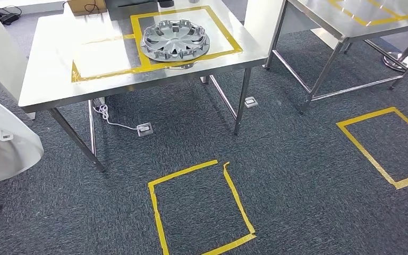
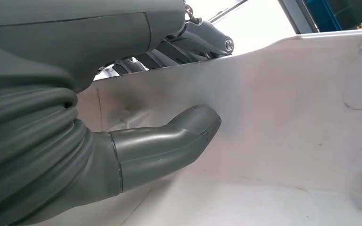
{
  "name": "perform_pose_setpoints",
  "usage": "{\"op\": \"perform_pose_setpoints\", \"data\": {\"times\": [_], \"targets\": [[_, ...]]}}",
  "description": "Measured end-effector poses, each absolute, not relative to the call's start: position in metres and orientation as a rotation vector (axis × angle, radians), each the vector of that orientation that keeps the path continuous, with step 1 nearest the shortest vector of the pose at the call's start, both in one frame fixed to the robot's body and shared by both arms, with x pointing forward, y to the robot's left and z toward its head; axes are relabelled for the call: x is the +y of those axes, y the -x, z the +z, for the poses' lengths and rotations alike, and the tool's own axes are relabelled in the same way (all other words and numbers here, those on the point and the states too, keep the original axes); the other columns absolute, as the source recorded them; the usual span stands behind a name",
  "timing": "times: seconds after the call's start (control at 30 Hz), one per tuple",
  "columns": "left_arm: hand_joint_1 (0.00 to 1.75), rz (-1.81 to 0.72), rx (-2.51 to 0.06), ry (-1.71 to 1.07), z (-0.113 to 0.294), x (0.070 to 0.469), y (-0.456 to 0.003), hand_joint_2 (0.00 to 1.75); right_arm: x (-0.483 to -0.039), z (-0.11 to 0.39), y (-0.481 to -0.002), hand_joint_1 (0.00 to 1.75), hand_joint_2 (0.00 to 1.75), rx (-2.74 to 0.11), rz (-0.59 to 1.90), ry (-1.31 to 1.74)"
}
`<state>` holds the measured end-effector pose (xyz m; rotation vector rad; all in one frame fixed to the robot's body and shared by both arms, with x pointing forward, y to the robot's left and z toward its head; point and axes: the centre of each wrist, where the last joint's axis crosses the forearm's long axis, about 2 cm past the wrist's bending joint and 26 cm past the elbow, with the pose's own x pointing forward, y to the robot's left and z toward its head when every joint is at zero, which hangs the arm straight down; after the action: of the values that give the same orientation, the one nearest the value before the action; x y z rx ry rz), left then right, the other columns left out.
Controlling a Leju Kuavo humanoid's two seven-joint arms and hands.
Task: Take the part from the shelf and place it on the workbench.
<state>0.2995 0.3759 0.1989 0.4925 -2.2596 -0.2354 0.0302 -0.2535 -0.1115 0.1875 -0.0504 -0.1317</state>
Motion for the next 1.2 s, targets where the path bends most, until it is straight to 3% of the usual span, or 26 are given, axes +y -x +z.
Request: {"op": "perform_pose_setpoints", "data": {"times": [1.2], "targets": [[1.75,-0.199,-2.276,-0.504,0.197,0.377,-0.287,1.75,-0.253,-0.112,-0.025,0.0,0.0,-0.059,-0.129,-0.184]]}}
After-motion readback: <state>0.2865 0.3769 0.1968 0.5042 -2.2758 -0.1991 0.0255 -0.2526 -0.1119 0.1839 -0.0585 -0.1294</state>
